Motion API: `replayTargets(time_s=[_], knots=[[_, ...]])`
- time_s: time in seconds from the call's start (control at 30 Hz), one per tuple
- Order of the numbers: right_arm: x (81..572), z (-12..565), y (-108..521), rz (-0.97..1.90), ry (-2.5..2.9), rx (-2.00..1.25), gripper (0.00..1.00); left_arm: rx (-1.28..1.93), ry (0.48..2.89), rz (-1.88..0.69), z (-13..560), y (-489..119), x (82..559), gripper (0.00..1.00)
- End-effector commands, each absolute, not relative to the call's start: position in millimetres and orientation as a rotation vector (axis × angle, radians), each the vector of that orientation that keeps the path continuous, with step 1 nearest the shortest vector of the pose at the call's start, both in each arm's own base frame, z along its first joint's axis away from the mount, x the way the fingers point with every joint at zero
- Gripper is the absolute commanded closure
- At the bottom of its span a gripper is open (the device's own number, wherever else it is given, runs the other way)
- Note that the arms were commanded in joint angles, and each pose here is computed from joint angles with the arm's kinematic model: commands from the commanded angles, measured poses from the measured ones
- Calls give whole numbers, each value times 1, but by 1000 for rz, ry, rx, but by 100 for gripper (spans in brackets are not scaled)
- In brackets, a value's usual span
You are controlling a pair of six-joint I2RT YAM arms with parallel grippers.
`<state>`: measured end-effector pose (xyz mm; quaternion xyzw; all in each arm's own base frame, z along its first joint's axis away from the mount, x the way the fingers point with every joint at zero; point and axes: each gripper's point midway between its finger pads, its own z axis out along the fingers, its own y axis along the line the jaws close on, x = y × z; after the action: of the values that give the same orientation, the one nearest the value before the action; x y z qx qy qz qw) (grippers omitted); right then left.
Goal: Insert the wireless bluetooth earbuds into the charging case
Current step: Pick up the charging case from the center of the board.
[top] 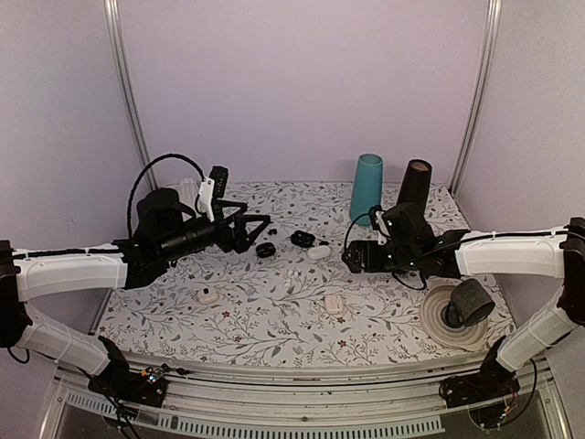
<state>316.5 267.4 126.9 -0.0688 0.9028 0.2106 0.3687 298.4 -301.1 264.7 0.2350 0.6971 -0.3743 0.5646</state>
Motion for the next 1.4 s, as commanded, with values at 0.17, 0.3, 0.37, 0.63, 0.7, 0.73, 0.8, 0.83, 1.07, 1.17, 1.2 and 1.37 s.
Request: replayTargets(time_s=[0.17, 0.3, 0.37, 0.63, 0.7, 0.73, 0.8, 0.83, 1.07, 1.17, 1.2, 1.37], knots=[[306, 96, 280, 560, 2449, -208, 1, 551, 1651, -894, 260, -304, 298, 6], [302, 91, 283, 564, 2463, -207, 1, 552, 1652, -894, 260, -305, 298, 7], [299, 91, 287, 585, 2466, -216, 1, 554, 1654, -895, 259, -305, 298, 6], [291, 78, 295, 561, 2515, -241, 0, 551, 1656, -898, 259, -305, 298, 7], [288, 71, 298, 544, 2544, -250, 1, 550, 1659, -897, 259, -305, 298, 6], [286, 68, 300, 536, 2559, -254, 3, 550, 1658, -897, 259, -305, 299, 6], [282, 61, 306, 511, 2585, -267, 8, 547, 1660, -900, 259, -306, 299, 6], [281, 57, 309, 492, 2600, -275, 11, 547, 1662, -902, 259, -306, 300, 6], [273, 37, 316, 353, 2682, -289, 26, 551, 1672, -909, 258, -309, 300, 6], [272, 33, 315, 312, 2697, -280, 30, 552, 1670, -908, 259, -308, 300, 6], [272, 33, 315, 307, 2701, -275, 31, 552, 1669, -907, 259, -308, 300, 6], [265, 31, 324, 301, 2710, -308, 34, 553, 1668, -915, 259, -310, 300, 6]])
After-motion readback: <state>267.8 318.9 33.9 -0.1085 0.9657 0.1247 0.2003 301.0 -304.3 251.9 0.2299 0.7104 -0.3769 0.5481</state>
